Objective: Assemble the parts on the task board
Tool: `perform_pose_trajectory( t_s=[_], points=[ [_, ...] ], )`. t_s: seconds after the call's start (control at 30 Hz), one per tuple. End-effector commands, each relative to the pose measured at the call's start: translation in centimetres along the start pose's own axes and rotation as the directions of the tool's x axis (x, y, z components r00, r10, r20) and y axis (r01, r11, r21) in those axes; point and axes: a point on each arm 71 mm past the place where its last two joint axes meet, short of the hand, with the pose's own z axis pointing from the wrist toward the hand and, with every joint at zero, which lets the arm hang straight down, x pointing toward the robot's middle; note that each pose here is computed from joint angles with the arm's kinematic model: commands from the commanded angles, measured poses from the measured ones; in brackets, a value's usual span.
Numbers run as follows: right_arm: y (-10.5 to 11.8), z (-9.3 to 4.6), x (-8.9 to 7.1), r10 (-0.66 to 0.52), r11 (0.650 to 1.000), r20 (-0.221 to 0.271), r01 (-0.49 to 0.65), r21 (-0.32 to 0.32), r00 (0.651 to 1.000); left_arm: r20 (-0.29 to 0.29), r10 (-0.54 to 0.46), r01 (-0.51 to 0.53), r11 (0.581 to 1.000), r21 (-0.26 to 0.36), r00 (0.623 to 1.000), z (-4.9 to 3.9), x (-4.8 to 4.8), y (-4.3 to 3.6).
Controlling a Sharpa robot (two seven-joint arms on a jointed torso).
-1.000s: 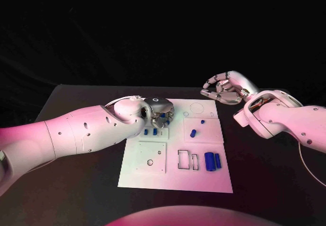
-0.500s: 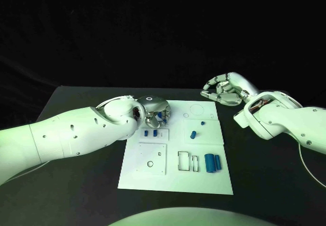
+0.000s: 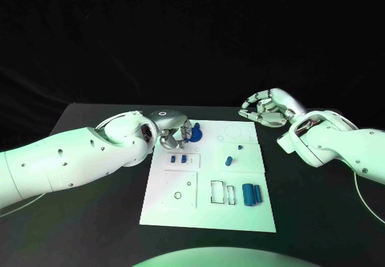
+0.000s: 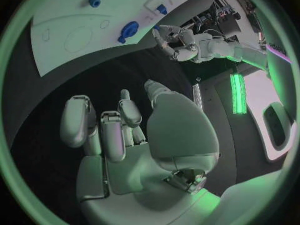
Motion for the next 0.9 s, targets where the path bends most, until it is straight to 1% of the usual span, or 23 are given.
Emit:
perform_pose_trajectory(
  t_s=[0.03, 0.27, 0.37, 0.9],
  points=[
    [0.1, 0.0, 0.2, -0.009, 1.0, -0.012, 0.009, -0.015, 1.0, -0.02, -0.019, 0.019, 1.0, -0.007, 1.0, -0.13, 0.31, 0.19],
    [0.1, 0.0, 0.4, -0.014, 1.0, -0.015, 0.014, -0.02, 1.0, -0.043, -0.025, 0.024, 0.999, -0.026, 0.999, -0.24, 1.3, 0.81],
    [0.1, 0.0, 0.4, -0.015, 1.0, -0.016, 0.014, -0.02, 1.0, -0.049, -0.026, 0.024, 0.999, -0.03, 0.998, -0.28, 1.52, 0.97],
    [0.1, 0.0, 0.4, -0.015, 1.0, -0.017, 0.015, -0.02, 1.0, -0.064, -0.021, 0.019, 0.999, -0.046, 0.998, -0.22, 1.84, 1.36]
  ],
)
